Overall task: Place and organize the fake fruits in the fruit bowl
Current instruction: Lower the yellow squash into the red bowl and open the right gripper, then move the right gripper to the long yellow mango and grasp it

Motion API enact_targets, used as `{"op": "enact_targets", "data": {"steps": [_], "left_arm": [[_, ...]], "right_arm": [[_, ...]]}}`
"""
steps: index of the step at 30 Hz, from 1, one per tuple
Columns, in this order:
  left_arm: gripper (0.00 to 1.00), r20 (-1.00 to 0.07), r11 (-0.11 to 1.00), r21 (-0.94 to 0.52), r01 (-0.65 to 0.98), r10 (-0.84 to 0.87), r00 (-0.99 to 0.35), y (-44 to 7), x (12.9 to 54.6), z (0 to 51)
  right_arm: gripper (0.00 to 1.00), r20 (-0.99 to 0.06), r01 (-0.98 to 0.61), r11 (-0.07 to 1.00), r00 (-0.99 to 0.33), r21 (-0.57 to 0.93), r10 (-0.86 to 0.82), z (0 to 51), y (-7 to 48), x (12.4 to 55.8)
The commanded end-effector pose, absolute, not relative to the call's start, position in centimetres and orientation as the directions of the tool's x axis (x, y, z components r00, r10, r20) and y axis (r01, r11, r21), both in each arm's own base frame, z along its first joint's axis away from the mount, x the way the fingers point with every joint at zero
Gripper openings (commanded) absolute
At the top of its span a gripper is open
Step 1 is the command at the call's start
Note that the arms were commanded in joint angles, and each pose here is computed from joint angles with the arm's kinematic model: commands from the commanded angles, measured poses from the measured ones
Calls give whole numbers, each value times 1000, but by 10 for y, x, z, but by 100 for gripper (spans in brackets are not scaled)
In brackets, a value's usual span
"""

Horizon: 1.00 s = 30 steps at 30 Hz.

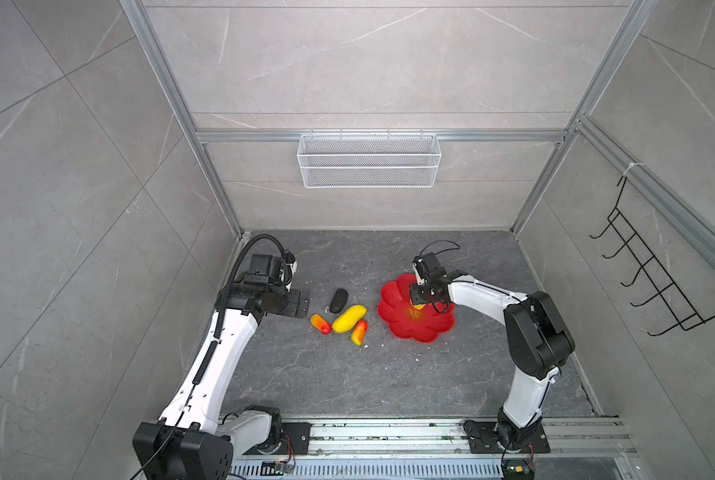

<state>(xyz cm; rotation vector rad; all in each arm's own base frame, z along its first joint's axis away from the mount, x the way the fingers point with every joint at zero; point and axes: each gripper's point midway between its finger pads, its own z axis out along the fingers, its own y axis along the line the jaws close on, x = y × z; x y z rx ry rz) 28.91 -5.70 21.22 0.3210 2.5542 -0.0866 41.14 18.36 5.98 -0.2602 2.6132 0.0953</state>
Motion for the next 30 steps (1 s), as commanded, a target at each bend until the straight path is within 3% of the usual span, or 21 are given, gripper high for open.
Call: {"op": "enact_targets", "data": {"steps": [1, 4, 7, 8, 12, 17, 25, 30], "left_arm": [[100, -541, 968, 19, 252, 222, -811, -55, 291, 211], [100, -541, 968, 19, 250, 220, -812, -54, 291, 210], [100, -542, 969, 22, 248, 220, -811, -53, 291, 211], [100, -541, 969, 21, 248, 220, -812, -53, 291, 210], [100, -542, 969, 22, 247, 219, -812, -53, 291, 211], [100, -546, 969, 24, 244, 217, -809, -52, 290, 212], [100, -559, 968, 16, 252, 218, -800, -54, 289, 216], [100, -563, 967, 12, 255, 217, -797, -55, 288, 217]], "right_arm": [[64, -499, -198, 980, -851, 17, -163, 63, 185, 414], [79, -506, -195, 981, -847, 10, -164, 75, 184, 415], [88, -529, -203, 979, -831, 0, -172, 103, 182, 413], [100, -547, -211, 978, -818, -1, -177, 116, 183, 413], [100, -605, -263, 965, -768, -4, -212, 161, 192, 408], [100, -640, -485, 874, -664, -23, -385, 193, 251, 387], [100, -623, -792, 610, -476, -4, -621, 168, 351, 345], [100, -605, -900, 433, -372, 51, -704, 147, 388, 328]]}}
